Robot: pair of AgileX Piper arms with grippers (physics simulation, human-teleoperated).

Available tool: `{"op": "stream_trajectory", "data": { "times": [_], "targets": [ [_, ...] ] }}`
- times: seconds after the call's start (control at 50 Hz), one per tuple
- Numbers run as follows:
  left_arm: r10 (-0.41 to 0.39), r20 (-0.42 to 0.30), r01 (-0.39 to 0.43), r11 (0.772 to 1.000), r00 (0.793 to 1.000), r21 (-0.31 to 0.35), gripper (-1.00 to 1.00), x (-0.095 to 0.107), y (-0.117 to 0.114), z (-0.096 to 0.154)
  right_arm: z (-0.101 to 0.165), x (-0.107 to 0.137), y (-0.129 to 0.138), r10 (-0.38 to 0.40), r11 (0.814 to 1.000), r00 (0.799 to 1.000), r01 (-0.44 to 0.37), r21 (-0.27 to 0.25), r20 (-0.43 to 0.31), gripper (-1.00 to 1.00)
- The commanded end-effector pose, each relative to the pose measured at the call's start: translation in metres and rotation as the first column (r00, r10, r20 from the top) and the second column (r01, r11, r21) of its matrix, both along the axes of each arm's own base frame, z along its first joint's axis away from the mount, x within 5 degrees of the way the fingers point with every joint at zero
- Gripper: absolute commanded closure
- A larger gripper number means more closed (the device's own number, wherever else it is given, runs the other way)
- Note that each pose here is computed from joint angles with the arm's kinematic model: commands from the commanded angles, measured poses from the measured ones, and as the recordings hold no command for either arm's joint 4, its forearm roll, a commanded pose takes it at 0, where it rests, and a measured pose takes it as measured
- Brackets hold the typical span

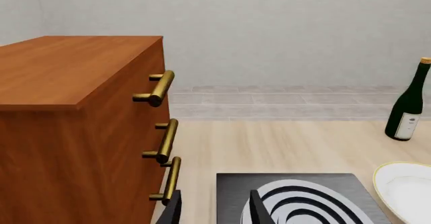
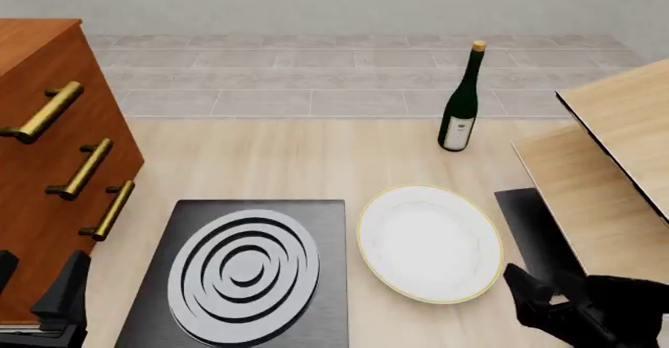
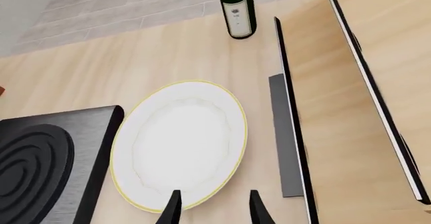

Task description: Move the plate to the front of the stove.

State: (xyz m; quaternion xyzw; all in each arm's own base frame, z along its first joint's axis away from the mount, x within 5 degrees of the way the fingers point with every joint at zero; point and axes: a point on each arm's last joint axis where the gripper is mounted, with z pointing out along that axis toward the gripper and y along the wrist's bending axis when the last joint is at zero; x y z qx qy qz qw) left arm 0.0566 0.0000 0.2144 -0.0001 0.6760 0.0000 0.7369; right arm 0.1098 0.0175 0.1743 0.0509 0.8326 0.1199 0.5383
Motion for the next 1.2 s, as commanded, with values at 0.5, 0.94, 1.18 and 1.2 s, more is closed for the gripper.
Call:
{"op": "stream_trajectory", "data": {
  "times": [0.5,0.94,1.18,1.2],
  "targets": [
    [0.0,0.0,0.0,1.0,1.0,0.0,-1.0,0.0,0.0,0.0,-0.026,0.032,0.003,-0.038,0.998,0.998,0.04,0.052,-0.053,-1.0],
    [0.0,0.0,0.0,1.0,1.0,0.0,-1.0,0.0,0.0,0.0,-0.043,0.045,0.004,-0.052,0.997,0.996,0.056,0.058,-0.072,-1.0],
    [0.0,0.0,0.0,1.0,1.0,0.0,-1.0,0.0,0.0,0.0,-0.055,0.051,0.004,-0.057,0.996,0.995,0.062,0.059,-0.081,-1.0],
    [0.0,0.0,0.0,1.0,1.0,0.0,-1.0,0.0,0.0,0.0,-0.056,0.051,0.004,-0.059,0.996,0.995,0.064,0.061,-0.082,-1.0]
  ]
}}
